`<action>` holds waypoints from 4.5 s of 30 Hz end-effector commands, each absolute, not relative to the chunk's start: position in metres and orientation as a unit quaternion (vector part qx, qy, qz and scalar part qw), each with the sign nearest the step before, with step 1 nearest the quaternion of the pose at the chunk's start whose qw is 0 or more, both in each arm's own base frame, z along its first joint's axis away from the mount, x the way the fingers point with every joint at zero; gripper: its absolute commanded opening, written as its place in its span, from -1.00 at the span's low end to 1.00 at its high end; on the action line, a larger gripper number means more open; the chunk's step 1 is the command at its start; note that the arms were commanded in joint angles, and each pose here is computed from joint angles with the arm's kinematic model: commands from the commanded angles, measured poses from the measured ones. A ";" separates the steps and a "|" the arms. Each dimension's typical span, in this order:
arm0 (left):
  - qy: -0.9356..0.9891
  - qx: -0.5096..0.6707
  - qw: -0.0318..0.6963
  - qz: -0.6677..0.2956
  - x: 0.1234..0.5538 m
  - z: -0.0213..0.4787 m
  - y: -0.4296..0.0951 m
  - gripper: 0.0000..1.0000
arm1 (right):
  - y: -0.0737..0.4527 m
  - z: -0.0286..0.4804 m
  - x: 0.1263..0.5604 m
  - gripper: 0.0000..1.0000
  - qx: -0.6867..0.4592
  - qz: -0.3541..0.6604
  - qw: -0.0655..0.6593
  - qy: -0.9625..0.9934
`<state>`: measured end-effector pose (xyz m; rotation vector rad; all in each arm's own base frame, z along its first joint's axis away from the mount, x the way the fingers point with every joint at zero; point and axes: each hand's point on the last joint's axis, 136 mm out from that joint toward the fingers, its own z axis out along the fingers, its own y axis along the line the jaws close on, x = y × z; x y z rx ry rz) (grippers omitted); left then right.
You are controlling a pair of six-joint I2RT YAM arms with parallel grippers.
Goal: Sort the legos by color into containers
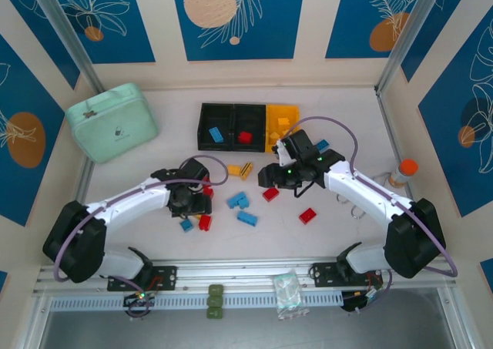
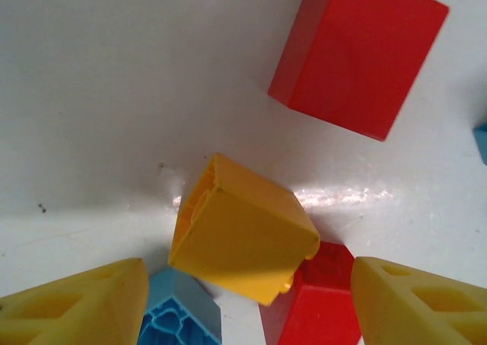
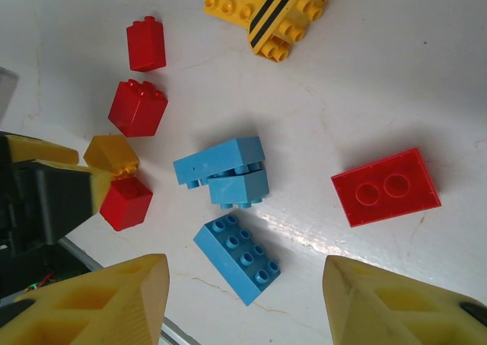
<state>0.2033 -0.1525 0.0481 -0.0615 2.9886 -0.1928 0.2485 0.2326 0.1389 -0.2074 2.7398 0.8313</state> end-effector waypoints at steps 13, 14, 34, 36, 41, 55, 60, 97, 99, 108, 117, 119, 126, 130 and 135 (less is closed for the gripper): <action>0.996 -0.025 0.067 -0.046 0.214 0.026 -0.153 0.06 | 0.239 0.135 0.252 0.11 -0.063 0.287 0.132 0.947; 0.996 -0.025 0.068 -0.044 0.214 0.027 -0.153 0.03 | 0.238 0.134 0.252 0.11 -0.063 0.285 0.132 0.947; 0.986 0.008 0.136 -0.100 0.254 0.096 -0.188 -0.15 | 0.218 0.140 0.242 0.10 -0.026 0.316 0.143 0.937; 0.983 0.017 0.142 -0.112 0.262 0.103 -0.200 -0.14 | 0.211 0.140 0.241 0.10 -0.012 0.321 0.146 0.936; 0.977 0.045 0.153 -0.139 0.288 0.118 -0.238 -0.14 | 0.186 0.138 0.238 0.11 0.025 0.317 0.155 0.935; 0.956 0.120 0.185 -0.191 0.382 0.147 -0.358 -0.15 | 0.102 0.127 0.229 0.12 0.194 0.281 0.177 0.923; 0.951 0.132 0.193 -0.204 0.413 0.150 -0.390 -0.15 | 0.095 0.123 0.224 0.12 0.210 0.281 0.175 0.920; 0.895 0.164 0.308 -0.278 0.476 0.194 -0.446 0.30 | 0.091 0.116 0.222 0.12 0.228 0.295 0.167 0.913; 0.896 0.173 0.297 -0.281 0.462 0.201 -0.443 0.30 | 0.089 0.118 0.224 0.12 0.226 0.290 0.171 0.914; 0.896 0.191 0.268 -0.298 0.383 0.216 -0.394 0.30 | 0.086 0.130 0.231 0.12 0.218 0.258 0.180 0.924; 0.918 0.168 0.230 -0.275 0.312 0.176 -0.327 0.30 | 0.086 0.128 0.243 0.21 0.224 0.215 0.172 0.935; 0.920 0.159 0.228 -0.275 0.300 0.170 -0.315 0.30 | 0.081 0.126 0.250 0.22 0.235 0.200 0.166 0.937; 0.919 0.138 0.220 -0.297 0.265 0.160 -0.290 0.31 | 0.051 0.125 0.302 0.25 0.294 0.147 0.161 0.931; 0.919 0.130 0.218 -0.303 0.251 0.156 -0.279 0.31 | 0.037 0.121 0.343 0.26 0.317 0.132 0.158 0.926; 0.920 0.115 0.217 -0.305 0.241 0.152 -0.270 0.32 | 0.022 0.107 0.388 0.28 0.339 0.109 0.142 0.924</action>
